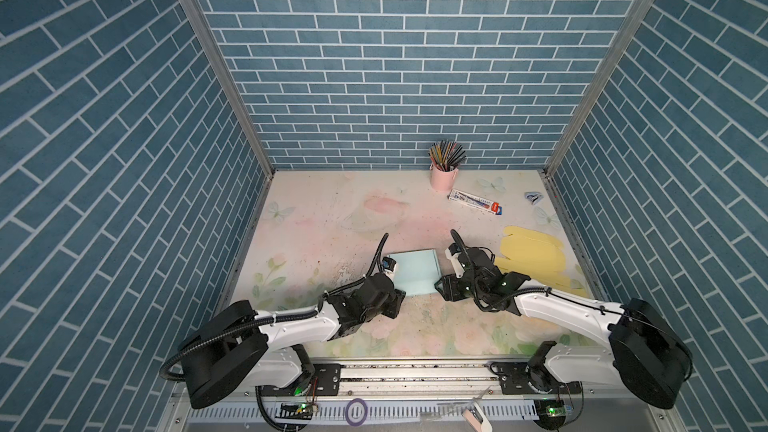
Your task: Fold the paper box
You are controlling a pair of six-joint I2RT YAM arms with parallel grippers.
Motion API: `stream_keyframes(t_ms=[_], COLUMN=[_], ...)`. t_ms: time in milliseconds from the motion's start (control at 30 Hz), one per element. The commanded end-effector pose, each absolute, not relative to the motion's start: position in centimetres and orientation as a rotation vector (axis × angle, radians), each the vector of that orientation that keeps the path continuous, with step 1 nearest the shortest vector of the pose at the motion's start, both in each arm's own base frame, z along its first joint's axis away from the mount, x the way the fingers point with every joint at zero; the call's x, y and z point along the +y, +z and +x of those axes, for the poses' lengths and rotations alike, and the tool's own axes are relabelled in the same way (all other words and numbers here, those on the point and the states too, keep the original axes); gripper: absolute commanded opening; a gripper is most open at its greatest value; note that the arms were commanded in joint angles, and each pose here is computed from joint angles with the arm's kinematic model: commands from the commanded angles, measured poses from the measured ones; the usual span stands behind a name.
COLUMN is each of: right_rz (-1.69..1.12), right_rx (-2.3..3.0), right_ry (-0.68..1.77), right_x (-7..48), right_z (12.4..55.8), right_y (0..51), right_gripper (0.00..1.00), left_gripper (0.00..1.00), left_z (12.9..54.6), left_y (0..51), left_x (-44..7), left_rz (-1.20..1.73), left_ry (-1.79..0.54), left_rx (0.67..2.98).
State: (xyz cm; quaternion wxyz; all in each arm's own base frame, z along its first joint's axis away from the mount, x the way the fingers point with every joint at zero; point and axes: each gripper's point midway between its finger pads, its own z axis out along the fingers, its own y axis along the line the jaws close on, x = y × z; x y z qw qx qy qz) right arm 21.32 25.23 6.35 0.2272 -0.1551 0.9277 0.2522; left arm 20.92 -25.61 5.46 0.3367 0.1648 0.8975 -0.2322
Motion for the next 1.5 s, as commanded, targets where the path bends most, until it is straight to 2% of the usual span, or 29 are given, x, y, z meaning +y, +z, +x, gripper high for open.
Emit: stream_keyframes(t_ms=[0,833,967,1067,1267,1467], right_rz=[-0.395,-0.358,-0.352,-0.352,-0.350,-0.342], right_rx=[2.533,2.547,2.547,2.544,2.542,2.536], right_ry=[0.787,0.830,0.826,0.823,0.824,0.831], right_x=[26.9,27.0,27.0,26.9,26.9,26.9], right_z=[21.8,21.4,21.5,21.4,21.4,21.4], right_y=[7.0,5.2,5.0,5.1,5.1,5.5], right_gripper=[0.59,0.59,0.59,0.59,0.58,0.58], left_gripper=[0.47,0.49,0.58,0.60,0.64,0.64], left_z=[21.5,21.9,21.6,21.8,23.5,26.4], left_y=[6.0,5.2,6.3,7.4,8.7,8.1], left_x=[-25.8,-25.6,-25.2,-24.0,-22.2,-23.2], left_rz=[0.419,0.372,0.378,0.364,0.333,0.329], left_ry=[-0.598,-0.672,-0.680,-0.660,-0.626,-0.652], left_rx=[2.326,2.341,2.325,2.323,2.345,2.366])
